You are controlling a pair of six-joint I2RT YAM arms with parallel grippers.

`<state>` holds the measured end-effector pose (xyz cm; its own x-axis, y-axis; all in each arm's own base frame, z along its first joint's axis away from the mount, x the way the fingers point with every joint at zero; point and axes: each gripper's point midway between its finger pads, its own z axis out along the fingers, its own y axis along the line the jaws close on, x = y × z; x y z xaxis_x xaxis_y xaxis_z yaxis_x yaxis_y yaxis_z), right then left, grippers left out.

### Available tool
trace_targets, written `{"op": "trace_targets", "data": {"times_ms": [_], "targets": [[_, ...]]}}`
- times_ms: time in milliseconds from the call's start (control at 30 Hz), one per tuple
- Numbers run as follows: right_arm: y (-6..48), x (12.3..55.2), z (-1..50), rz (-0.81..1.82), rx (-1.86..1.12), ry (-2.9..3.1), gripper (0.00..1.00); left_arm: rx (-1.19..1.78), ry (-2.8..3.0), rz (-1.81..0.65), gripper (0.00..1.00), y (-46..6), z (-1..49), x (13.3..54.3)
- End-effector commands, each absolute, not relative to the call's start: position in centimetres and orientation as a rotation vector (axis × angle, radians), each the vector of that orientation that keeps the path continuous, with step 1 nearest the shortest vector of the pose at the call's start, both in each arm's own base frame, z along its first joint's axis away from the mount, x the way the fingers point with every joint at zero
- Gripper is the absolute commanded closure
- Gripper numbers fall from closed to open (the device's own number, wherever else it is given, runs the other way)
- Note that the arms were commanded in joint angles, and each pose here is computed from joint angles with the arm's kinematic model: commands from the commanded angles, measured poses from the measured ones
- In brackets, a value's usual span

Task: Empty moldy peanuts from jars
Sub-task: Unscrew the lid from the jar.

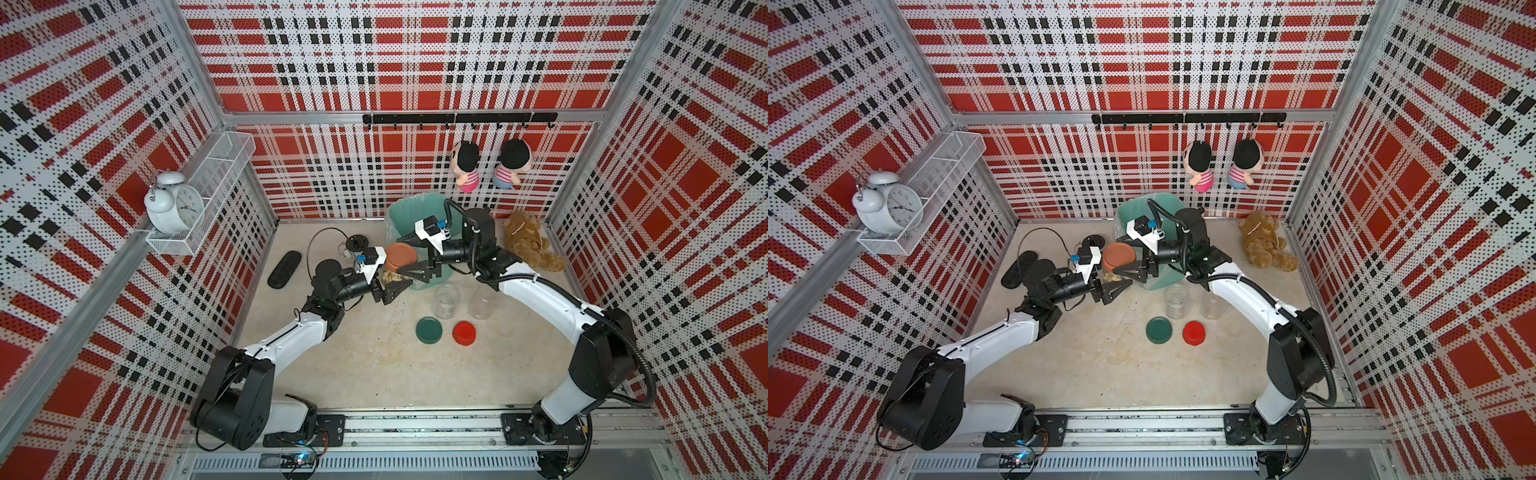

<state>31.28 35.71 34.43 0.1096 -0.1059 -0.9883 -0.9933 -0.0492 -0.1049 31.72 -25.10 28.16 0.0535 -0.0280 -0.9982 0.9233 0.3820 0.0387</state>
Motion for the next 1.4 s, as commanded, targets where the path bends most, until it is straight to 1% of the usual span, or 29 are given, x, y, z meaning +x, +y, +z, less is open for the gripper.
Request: {"op": "trace_targets", "data": {"times_ms": [0,100,167,233,267,300,367,500,633,800,900,1067,1267,1367], "targets": [[34.5,30.4,33.7,1.08,-1.554,1.005,0.59,0.909,1.224,-0.925,1.0,-25.0,31.3,31.5],[34.3,30.5,33.9,1.081,-1.607,0.991,0.51,0.908,1.227,-0.93,1.0,-25.0,31.3,31.6],[34.3,30.7,33.8,1.074,-1.625,1.024,0.39,0.908,1.226,-0.928,1.0,-25.0,31.4,31.6],[34.3,30.8,34.1,1.079,-1.612,1.061,0.23,0.901,1.225,-0.92,1.0,-24.8,31.5,31.7],[34.4,30.9,34.4,1.079,-1.585,1.087,0.13,0.901,1.223,-0.915,1.0,-24.8,31.5,31.7],[34.4,31.0,34.5,1.077,-1.554,1.111,0.0,0.896,1.224,-0.91,1.0,-24.8,31.6,31.8],[34.3,31.5,35.6,1.054,-1.445,1.133,0.0,0.893,1.226,-0.906,1.0,-24.7,31.5,31.9],[33.3,31.0,38.0,1.041,-1.263,1.084,0.0,0.888,1.23,-0.9,1.0,-24.7,31.4,32.0],[32.7,31.5,39.1,1.038,-1.105,1.131,0.0,0.878,1.232,-0.888,1.0,-24.6,31.5,32.2],[31.6,32.6,39.2,0.963,-0.826,1.211,0.0,0.855,1.24,-0.864,1.0,-24.3,31.4,32.6],[31.1,32.4,39.4,0.972,-0.694,1.215,0.0,0.844,1.25,-0.856,1.0,-24.2,31.2,32.9],[32.7,31.4,38.3,0.933,-0.639,1.239,0.0,0.834,1.257,-0.85,1.0,-24.2,31.1,33.2],[34.2,31.8,36.3,0.953,-0.575,1.295,0.0,0.83,1.263,-0.847,1.0,-24.1,30.8,33.3],[35.2,31.7,35.7,0.971,-0.595,1.309,0.0,0.831,1.264,-0.849,1.0,-24.2,30.8,33.3]]}}
